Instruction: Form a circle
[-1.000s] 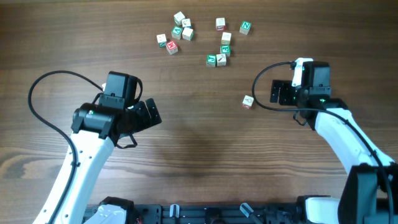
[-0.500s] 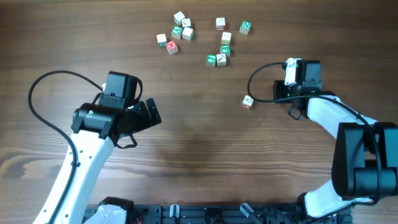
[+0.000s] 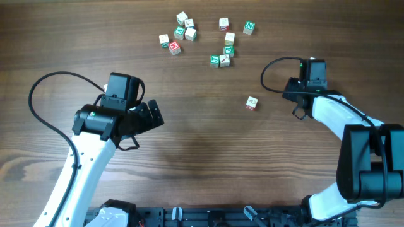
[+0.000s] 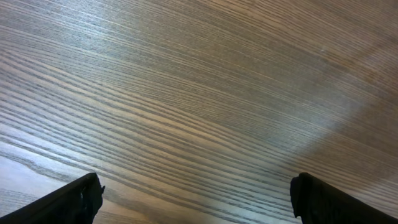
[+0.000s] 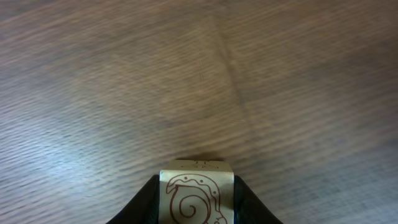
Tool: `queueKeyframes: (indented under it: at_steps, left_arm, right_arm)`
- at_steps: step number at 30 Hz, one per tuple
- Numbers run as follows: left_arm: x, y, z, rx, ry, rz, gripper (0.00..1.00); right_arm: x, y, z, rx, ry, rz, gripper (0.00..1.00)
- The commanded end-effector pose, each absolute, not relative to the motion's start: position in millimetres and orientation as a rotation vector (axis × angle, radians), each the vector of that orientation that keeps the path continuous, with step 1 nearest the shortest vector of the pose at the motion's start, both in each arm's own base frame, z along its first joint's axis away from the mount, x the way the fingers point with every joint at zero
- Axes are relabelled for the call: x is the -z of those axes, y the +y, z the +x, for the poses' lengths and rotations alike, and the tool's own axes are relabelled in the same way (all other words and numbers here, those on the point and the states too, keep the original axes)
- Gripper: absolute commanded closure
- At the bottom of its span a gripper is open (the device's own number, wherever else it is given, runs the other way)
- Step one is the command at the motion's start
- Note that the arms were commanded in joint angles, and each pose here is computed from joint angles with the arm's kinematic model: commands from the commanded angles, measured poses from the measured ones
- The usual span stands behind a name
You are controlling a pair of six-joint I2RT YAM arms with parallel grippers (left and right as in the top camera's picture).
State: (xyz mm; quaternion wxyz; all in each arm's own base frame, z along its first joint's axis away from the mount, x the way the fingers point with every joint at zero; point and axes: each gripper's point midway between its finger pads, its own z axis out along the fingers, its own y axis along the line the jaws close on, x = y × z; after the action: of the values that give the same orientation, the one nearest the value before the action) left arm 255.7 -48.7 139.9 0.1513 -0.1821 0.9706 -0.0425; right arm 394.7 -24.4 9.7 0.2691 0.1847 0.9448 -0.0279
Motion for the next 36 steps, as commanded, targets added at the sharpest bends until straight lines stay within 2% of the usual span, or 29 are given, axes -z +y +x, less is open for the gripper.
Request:
queueKeyframes:
  at_steps: [1, 8, 14, 26, 31, 36]
  left_arm:
    - [-139.4, -48.0, 255.0, 0.130, 2.789, -0.526, 0.00]
    - [-139.4, -48.0, 255.0, 0.130, 2.789, -0.526, 0.00]
    - [-139.4, -48.0, 255.0, 0.130, 2.789, -0.526, 0.00]
    - [-139.4, -48.0, 255.0, 0.130, 2.789, -0.525, 0.00]
    - [-139.4, -48.0, 255.0, 0.130, 2.789, -0.526, 0.00]
    - [-139.4, -48.0, 255.0, 0.130, 2.789, -0.526, 0.00]
  right_arm:
    - [-10.9, -34.3, 390.8, 0.114, 2.531, 0.701, 0.75]
    - [-31.7, -37.7, 401.2, 0.097, 2.480, 0.880, 0.71]
    - [-28.8, -54.5, 386.3, 0.175, 2.412, 1.101, 0.70]
    - [-34.3, -69.1, 394.9, 0.197, 2.338, 1.119, 0.66]
    - [-11.6, -69.0, 389.3, 0.215, 2.367, 1.127, 0.66]
    - [4.9, -69.0, 385.0, 0.241, 2.404, 1.132, 0.61]
